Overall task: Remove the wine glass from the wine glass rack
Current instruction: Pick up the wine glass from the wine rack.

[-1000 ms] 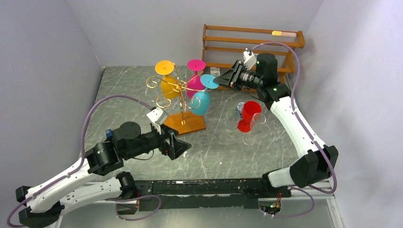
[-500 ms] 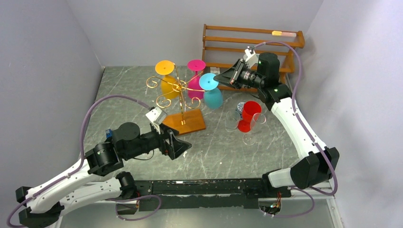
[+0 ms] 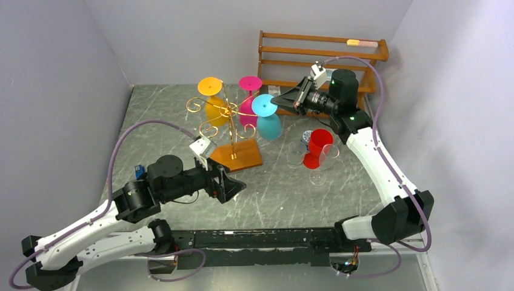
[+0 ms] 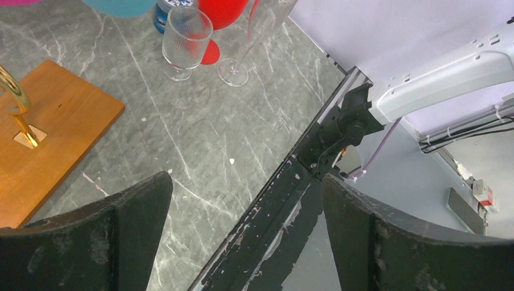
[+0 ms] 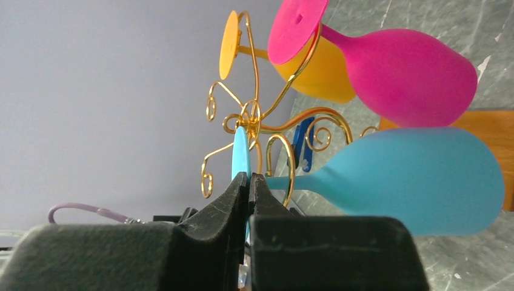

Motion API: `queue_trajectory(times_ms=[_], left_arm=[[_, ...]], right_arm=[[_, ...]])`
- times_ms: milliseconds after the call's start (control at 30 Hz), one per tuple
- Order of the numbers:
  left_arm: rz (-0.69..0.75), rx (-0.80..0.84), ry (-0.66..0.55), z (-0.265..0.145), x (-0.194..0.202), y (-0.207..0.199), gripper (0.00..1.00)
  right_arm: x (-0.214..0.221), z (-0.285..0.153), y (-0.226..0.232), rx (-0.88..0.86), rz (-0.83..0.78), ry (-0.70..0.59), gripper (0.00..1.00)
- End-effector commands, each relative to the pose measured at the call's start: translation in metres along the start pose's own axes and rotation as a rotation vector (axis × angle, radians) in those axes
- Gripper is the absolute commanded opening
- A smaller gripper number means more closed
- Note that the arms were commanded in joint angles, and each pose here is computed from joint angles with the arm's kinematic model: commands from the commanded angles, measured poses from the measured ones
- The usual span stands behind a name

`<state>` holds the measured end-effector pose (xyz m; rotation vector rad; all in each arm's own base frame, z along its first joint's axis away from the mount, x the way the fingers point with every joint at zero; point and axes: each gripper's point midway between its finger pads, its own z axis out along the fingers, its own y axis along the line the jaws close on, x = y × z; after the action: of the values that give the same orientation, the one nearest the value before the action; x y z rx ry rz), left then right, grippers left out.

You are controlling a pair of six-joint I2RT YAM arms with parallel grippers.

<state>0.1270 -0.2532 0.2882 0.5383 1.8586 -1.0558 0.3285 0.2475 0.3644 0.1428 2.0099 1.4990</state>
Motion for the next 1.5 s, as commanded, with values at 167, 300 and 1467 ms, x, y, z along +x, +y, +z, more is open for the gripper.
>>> queue_trajectory(times_ms=[167,300,1467], left_arm=[[0.0,0.012,-0.036,-0.005,-0.011,-0.004,0.96],[0.005,-0.019,-0.051,-0.008,-0.017,0.0,0.96],[0.022,0.031,-0.007,0.002,-0.015,-0.011,0.97]], right_arm=[[0.0,-0.011,0.021,-0.05,0.01,-0.007,0.0],[-0.002,-0.016,0.018,-0.001,-0.012,-0.036,0.0],[0.003,0.021,0.022,0.074,-0.127,-0.018,0.0]])
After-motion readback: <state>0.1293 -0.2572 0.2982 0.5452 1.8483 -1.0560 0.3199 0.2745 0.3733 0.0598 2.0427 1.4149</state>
